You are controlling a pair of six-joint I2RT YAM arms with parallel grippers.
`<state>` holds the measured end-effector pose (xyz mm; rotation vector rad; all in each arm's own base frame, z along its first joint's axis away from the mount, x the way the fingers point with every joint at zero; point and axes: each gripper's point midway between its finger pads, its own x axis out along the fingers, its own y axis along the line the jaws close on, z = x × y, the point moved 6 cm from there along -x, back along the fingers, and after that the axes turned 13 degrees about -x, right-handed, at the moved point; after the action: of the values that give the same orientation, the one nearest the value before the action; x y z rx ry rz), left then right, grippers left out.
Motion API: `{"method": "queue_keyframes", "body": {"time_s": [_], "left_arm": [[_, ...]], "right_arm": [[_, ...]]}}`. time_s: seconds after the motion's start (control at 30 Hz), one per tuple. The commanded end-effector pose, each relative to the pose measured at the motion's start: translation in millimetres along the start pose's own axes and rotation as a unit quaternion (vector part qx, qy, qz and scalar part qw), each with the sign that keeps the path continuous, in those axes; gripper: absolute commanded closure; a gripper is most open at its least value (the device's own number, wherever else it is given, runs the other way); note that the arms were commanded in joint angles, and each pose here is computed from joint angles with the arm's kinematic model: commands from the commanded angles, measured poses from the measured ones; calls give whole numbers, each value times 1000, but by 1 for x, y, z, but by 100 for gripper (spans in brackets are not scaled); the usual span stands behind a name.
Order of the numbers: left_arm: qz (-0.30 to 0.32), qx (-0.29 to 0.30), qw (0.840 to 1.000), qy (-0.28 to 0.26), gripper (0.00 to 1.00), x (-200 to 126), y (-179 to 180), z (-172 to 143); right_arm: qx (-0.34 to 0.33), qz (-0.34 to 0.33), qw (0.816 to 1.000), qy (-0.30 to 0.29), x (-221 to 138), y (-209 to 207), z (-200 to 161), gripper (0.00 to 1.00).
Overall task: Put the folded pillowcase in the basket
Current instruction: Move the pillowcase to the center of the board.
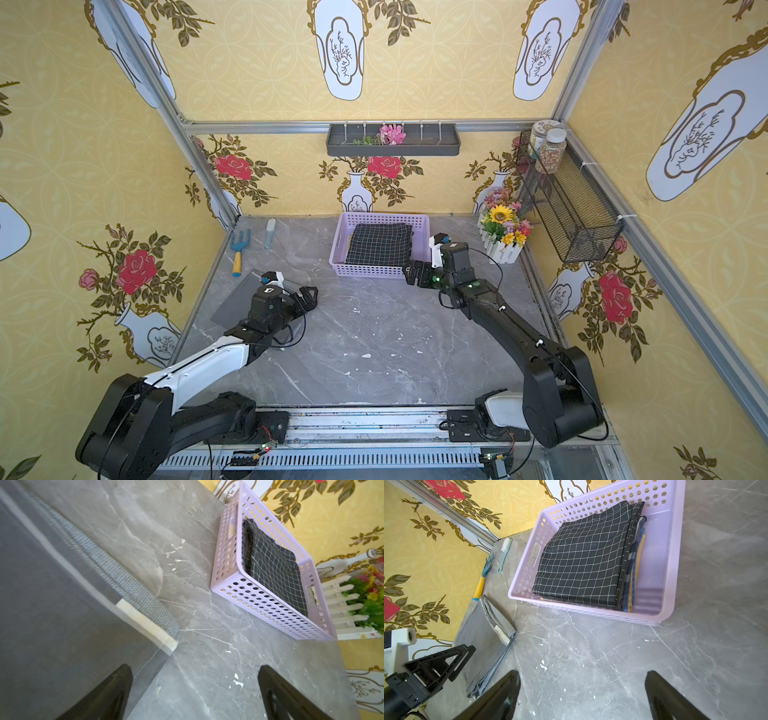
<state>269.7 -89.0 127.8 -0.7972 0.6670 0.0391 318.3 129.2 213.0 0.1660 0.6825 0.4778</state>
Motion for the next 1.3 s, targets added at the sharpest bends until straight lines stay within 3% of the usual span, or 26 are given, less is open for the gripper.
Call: {"method": "queue_keyframes", "body": {"time_s": [0.0, 0.63, 1.17, 1.27], "left_arm": [[37, -23, 999, -8, 0, -5, 18, -5], [92, -42, 992, 71, 0, 15, 41, -35], [57, 28, 980, 188, 0, 29, -18, -112], [48, 44, 976, 208, 0, 30, -32, -131]], "right_arm": [[2, -16, 1000, 3, -11, 1, -10, 3], [0, -36, 999, 4, -42, 2, -33, 3], [15, -74, 997, 21, -51, -7, -40, 3], [25, -69, 997, 1, -59, -9, -39, 3]]}}
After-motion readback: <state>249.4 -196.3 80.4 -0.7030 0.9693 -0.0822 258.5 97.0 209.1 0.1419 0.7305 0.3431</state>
